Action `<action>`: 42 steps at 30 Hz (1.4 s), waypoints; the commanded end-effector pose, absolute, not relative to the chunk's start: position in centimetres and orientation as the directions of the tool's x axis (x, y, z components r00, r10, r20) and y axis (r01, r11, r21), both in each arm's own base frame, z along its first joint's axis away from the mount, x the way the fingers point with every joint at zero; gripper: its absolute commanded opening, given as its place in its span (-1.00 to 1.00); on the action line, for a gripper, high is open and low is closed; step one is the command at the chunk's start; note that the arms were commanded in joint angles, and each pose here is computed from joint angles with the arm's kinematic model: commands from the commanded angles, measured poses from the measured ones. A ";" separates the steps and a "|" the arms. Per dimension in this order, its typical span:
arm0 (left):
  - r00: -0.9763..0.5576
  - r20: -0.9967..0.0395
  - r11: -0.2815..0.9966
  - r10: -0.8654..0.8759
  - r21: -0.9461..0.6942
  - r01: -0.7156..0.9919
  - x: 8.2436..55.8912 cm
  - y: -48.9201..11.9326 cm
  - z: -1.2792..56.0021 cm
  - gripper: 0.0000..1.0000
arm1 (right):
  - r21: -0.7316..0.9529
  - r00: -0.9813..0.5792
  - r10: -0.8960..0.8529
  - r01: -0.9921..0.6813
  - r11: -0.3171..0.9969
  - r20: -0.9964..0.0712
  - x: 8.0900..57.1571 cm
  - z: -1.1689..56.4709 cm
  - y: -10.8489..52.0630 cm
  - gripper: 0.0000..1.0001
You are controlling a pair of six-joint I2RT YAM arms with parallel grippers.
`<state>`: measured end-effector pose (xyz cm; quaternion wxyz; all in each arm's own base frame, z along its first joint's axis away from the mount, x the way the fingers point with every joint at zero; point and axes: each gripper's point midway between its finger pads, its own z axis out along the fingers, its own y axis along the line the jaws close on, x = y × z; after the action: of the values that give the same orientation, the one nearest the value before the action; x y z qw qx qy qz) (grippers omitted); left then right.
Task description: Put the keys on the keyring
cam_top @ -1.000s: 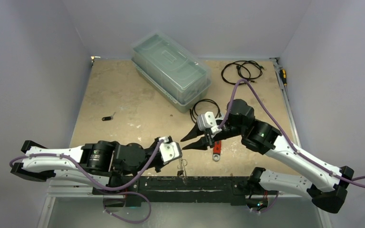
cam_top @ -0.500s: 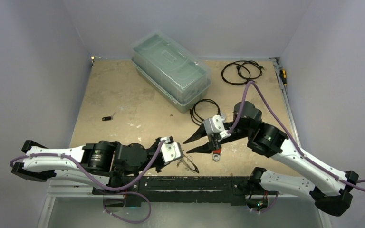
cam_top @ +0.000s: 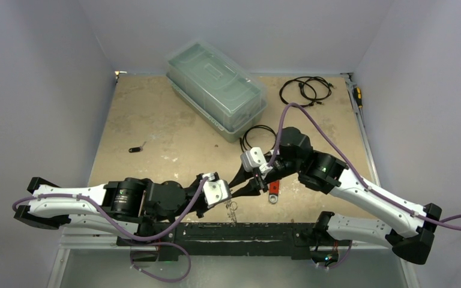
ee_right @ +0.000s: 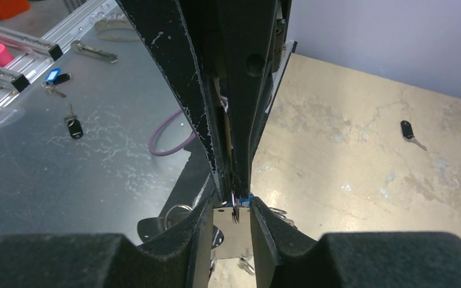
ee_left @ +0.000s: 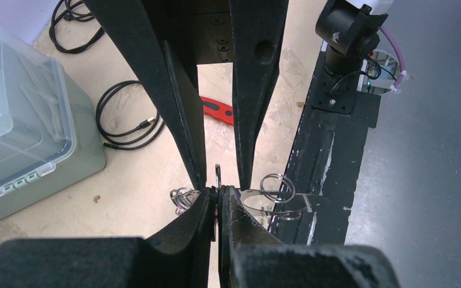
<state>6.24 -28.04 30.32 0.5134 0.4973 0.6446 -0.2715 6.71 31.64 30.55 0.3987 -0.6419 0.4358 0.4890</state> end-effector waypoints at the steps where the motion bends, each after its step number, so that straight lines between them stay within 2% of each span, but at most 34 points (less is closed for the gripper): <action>1: 0.017 -0.967 0.377 0.254 0.116 0.919 6.3 -28.5 33.9 -1.00 | -0.133 0.182 -0.139 -0.944 -0.301 -0.973 6.5 32.3 31.7 -0.39; 6: 0.020 -0.966 0.375 0.256 0.118 0.919 6.3 -28.5 33.9 -1.00 | -0.144 0.189 -0.136 -0.946 -0.290 -0.972 6.6 32.4 31.7 -0.49; 17: 0.018 -0.964 0.367 0.266 0.119 0.922 6.2 -28.6 33.7 -1.00 | -0.201 0.226 -0.086 -0.952 -0.230 -0.970 6.8 34.0 31.0 -0.42; 30: 0.017 -0.966 0.358 0.257 0.112 0.927 6.0 -28.7 34.0 -1.00 | -0.184 0.213 -0.111 -0.956 -0.227 -0.971 7.2 33.3 31.4 -0.44; 37: 0.018 -0.966 0.356 0.257 0.112 0.928 5.9 -28.7 34.0 -1.00 | -0.183 0.213 -0.114 -0.957 -0.226 -0.970 7.3 33.2 31.5 -0.67; 42: 0.019 -0.968 0.355 0.252 0.111 0.928 5.9 -28.6 34.2 -1.00 | -0.180 0.211 -0.117 -0.956 -0.233 -0.971 7.2 33.1 31.5 -0.68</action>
<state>6.06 -28.27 30.44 0.5097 0.5008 0.6433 -0.2749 7.14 31.29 31.73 0.4354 -0.6347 0.4374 0.4651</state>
